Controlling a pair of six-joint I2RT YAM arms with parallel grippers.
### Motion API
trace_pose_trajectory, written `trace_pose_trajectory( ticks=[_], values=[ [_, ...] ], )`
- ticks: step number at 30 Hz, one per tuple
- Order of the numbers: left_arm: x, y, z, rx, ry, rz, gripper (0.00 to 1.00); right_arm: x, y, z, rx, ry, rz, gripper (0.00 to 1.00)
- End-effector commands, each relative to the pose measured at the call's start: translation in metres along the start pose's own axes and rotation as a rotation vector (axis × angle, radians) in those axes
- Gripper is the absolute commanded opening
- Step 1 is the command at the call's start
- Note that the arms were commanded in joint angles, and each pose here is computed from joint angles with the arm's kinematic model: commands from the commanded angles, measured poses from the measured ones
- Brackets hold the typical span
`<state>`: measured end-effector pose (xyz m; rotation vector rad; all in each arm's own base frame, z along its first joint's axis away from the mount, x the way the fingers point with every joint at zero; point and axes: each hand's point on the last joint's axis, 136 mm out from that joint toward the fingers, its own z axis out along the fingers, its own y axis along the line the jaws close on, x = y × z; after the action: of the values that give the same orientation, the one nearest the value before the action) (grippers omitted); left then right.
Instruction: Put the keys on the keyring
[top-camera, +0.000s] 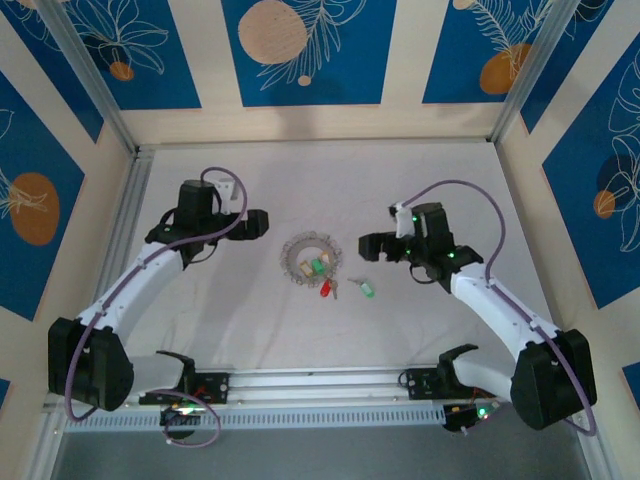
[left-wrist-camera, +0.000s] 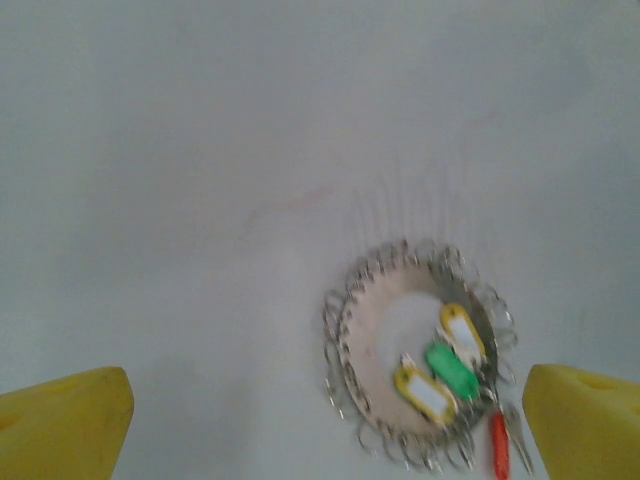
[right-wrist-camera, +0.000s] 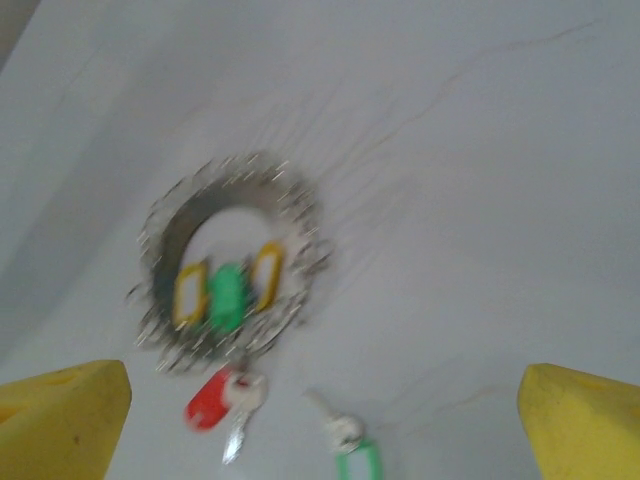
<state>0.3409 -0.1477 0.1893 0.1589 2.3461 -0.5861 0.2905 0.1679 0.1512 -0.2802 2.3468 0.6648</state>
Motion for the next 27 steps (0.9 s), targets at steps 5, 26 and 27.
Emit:
trace_pose_trajectory(
  ticks=[5, 26, 27],
  values=[
    [0.045, -0.012, -0.002, 0.029, 0.185, -0.089, 1.00, 0.042, 0.034, 0.022, -0.090, 0.179, -0.034, 0.77],
    [0.065, -0.029, 0.012, 0.075, 0.210, -0.111, 1.00, 0.055, 0.044, 0.102, -0.102, 0.329, -0.070, 0.36],
    [0.064, -0.030, 0.012, 0.074, 0.208, -0.106, 1.00, 0.055, 0.043, 0.104, -0.095, 0.332, -0.071, 0.34]
  ],
)
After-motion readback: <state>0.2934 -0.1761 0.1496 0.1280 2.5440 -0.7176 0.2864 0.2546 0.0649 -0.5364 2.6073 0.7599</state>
